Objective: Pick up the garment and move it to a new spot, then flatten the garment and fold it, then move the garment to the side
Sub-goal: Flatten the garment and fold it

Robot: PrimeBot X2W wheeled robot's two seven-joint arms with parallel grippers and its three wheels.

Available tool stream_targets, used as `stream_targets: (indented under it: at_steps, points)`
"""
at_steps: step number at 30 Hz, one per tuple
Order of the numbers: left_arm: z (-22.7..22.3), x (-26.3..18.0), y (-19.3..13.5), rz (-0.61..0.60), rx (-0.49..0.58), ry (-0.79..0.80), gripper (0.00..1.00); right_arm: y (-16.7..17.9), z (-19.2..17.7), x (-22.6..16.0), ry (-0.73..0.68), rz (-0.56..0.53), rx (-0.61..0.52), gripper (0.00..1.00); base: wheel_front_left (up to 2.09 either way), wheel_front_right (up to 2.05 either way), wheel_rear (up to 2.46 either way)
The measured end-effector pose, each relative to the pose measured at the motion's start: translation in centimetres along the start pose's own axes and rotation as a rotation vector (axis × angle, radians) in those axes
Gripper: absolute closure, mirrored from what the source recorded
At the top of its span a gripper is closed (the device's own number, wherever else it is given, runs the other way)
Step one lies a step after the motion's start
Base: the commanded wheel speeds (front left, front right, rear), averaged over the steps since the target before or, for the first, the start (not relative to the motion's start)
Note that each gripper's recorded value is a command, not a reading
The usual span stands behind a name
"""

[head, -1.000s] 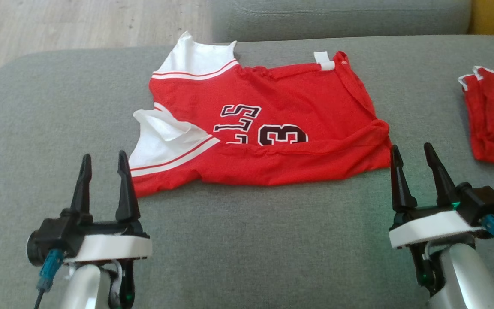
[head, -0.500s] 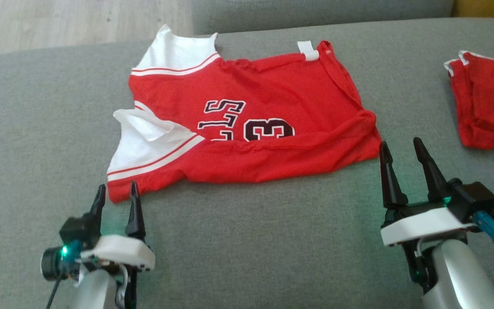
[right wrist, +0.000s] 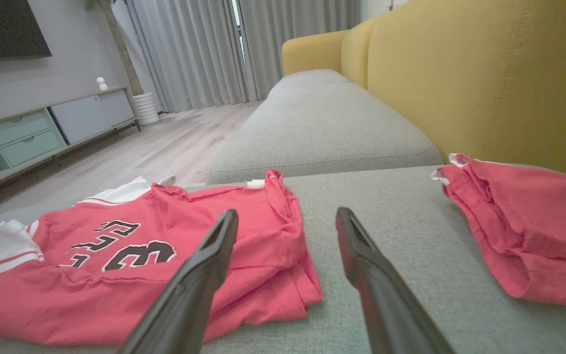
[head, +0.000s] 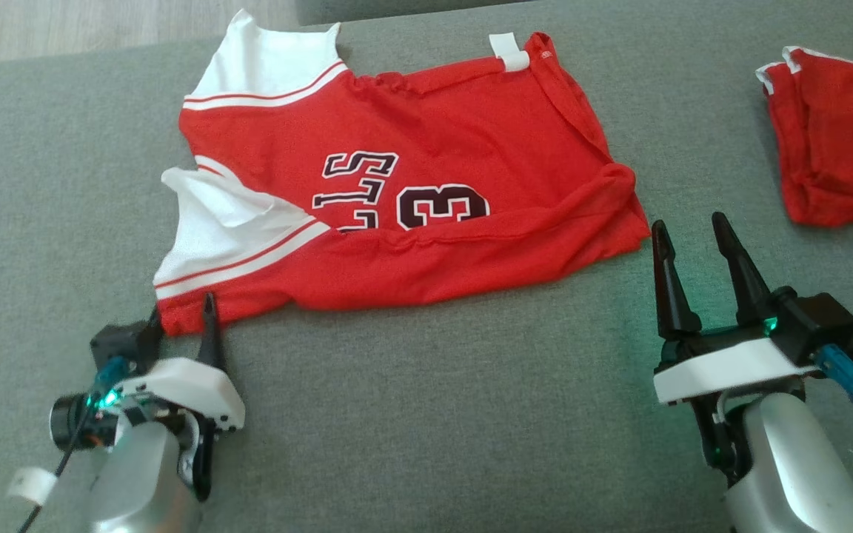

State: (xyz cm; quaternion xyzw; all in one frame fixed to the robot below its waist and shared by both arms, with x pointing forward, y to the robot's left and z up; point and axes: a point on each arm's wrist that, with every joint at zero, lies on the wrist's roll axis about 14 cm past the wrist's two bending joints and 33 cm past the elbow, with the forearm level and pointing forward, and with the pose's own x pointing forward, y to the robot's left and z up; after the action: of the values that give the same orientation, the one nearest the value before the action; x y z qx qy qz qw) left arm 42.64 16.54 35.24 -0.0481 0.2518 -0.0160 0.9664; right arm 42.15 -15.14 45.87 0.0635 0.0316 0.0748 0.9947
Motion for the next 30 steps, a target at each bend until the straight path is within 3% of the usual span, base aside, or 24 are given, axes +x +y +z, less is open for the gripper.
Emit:
stream_targets:
  at_steps: [1,11,16,23,30]
  points:
    - [0.5,0.2,-0.3,-0.013,0.010,-0.016,1.00,-0.2,-0.2,0.0,0.007,-0.007,0.000,0.00,0.00,0.00,0.00]
    - [6.0,-0.7,-0.2,-0.013,0.003,-0.239,1.00,-2.0,-4.0,0.2,0.187,-0.067,-0.003,0.00,0.00,0.00,0.00]
    - [9.8,-2.1,-0.3,-0.022,0.021,-0.377,1.00,-1.3,-5.5,1.7,0.286,-0.057,0.050,0.00,0.00,0.00,0.00]
    - [7.7,-3.7,0.6,-0.005,0.026,-0.350,1.00,0.3,-8.6,2.7,0.414,-0.036,0.133,0.00,0.00,0.00,0.00]
    - [7.3,-3.8,0.7,-0.001,0.031,-0.341,1.00,1.5,-9.5,4.3,0.476,-0.005,0.133,0.00,0.00,0.00,0.00]
